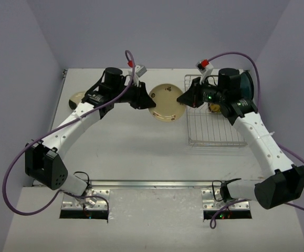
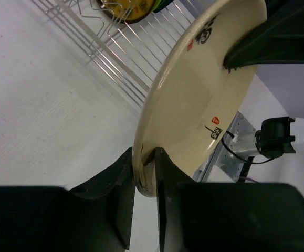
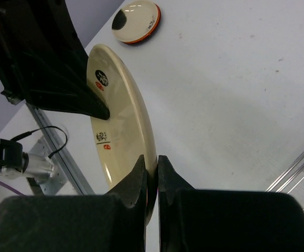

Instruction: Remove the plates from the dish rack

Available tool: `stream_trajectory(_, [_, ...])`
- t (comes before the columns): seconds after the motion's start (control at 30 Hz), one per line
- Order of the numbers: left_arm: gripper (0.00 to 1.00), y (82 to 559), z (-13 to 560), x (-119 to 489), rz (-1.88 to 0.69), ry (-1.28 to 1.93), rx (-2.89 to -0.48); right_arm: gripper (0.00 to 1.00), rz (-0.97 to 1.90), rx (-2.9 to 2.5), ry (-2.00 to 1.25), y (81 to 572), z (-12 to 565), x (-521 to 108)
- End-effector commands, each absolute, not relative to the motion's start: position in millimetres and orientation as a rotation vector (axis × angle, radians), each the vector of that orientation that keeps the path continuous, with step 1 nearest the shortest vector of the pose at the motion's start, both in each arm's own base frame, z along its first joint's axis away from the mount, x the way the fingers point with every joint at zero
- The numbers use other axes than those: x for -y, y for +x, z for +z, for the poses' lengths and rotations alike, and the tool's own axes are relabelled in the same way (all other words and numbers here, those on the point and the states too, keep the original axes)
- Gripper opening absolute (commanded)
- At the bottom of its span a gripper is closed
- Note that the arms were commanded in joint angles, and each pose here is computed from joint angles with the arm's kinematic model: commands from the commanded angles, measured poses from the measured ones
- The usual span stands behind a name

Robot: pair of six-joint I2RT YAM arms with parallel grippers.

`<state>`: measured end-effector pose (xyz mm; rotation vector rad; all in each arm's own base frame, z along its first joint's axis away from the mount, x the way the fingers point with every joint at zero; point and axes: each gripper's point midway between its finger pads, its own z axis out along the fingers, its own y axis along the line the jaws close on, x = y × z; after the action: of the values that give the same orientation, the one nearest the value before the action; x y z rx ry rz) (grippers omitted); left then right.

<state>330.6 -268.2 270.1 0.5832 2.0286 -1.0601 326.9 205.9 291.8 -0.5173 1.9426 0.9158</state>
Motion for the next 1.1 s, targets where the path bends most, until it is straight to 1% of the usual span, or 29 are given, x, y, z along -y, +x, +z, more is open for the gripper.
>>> stream_trajectory(0.0, [0.0, 337.7, 284.8, 263.2, -1.043, 0.561, -1.973, 0.03, 0.989, -1.879, -0.545, 321.8, 307.3, -214.3])
stream_trajectory(0.03, [0.0, 341.6, 285.9, 257.7, -1.052, 0.528, -1.974, 0.17, 0.974, -1.888, -0.537, 324.3, 304.9, -212.9])
stream_trajectory(0.07, [0.0, 343.8, 286.6, 251.9, -1.082, 0.489, -1.978, 0.43, 0.96, -1.901, -0.519, 326.6, 302.9, -211.2])
stream_trajectory(0.1, [0.0, 346.2, 284.5, 243.4, -1.13, 0.432, -1.995, 0.71, 0.903, -1.925, -0.462, 334.8, 299.2, -204.3])
stream_trajectory(0.13, [0.0, 360.9, 283.3, 220.8, -1.118, 0.352, -1.998, 0.9, 0.863, -1.949, -0.419, 340.6, 294.1, -198.8])
stream_trajectory(0.17, [0.0, 374.1, 280.8, 197.1, -1.096, 0.272, -2.006, 0.99, 0.817, -1.966, -0.384, 345.9, 290.3, -192.8])
stream_trajectory(0.27, [0.0, 402.5, 267.5, 132.5, -0.989, 0.094, -2.042, 0.99, 0.67, -1.991, -0.323, 359.4, 282.2, -174.3])
stream_trajectory(0.4, [0.0, 430.8, 231.3, 19.4, -0.747, -0.198, -2.129, 0.99, 0.446, -2.027, -0.256, 375.2, 267.2, -143.6])
stream_trajectory(0.43, [0.0, 431.2, 219.7, -0.2, -0.712, -0.267, -2.164, 0.99, 0.412, -2.039, -0.246, 377.5, 262.8, -138.9])
stream_trajectory(0.5, [0.0, 439.8, 202.3, -59.0, -0.622, -0.41, -2.184, 0.99, 0.344, -2.058, -0.227, 381.2, 255.9, -128.5])
stream_trajectory(0.6, [0.0, 443.5, 164.5, -114.4, -0.531, -0.547, -2.263, 0.99, 0.35, -2.071, -0.247, 378.9, 249.4, -129.2])
stream_trajectory(0.77, [0.0, 445.3, 125.8, -164.8, -0.501, -0.687, -2.303, 0.99, 0.351, -2.085, -0.252, 378.2, 243.0, -128.9])
stream_trajectory(0.87, [0.0, 445.1, 108.9, -171.4, -0.473, -0.697, -2.332, 0.99, 0.365, -2.089, -0.266, 376.2, 241.0, -131.1])
stream_trajectory(1.07, [0.0, 440.8, 82.0, -166.5, -0.521, -0.71, -2.385, 0.99, 0.381, -2.094, -0.275, 376.4, 240.5, -133.9])
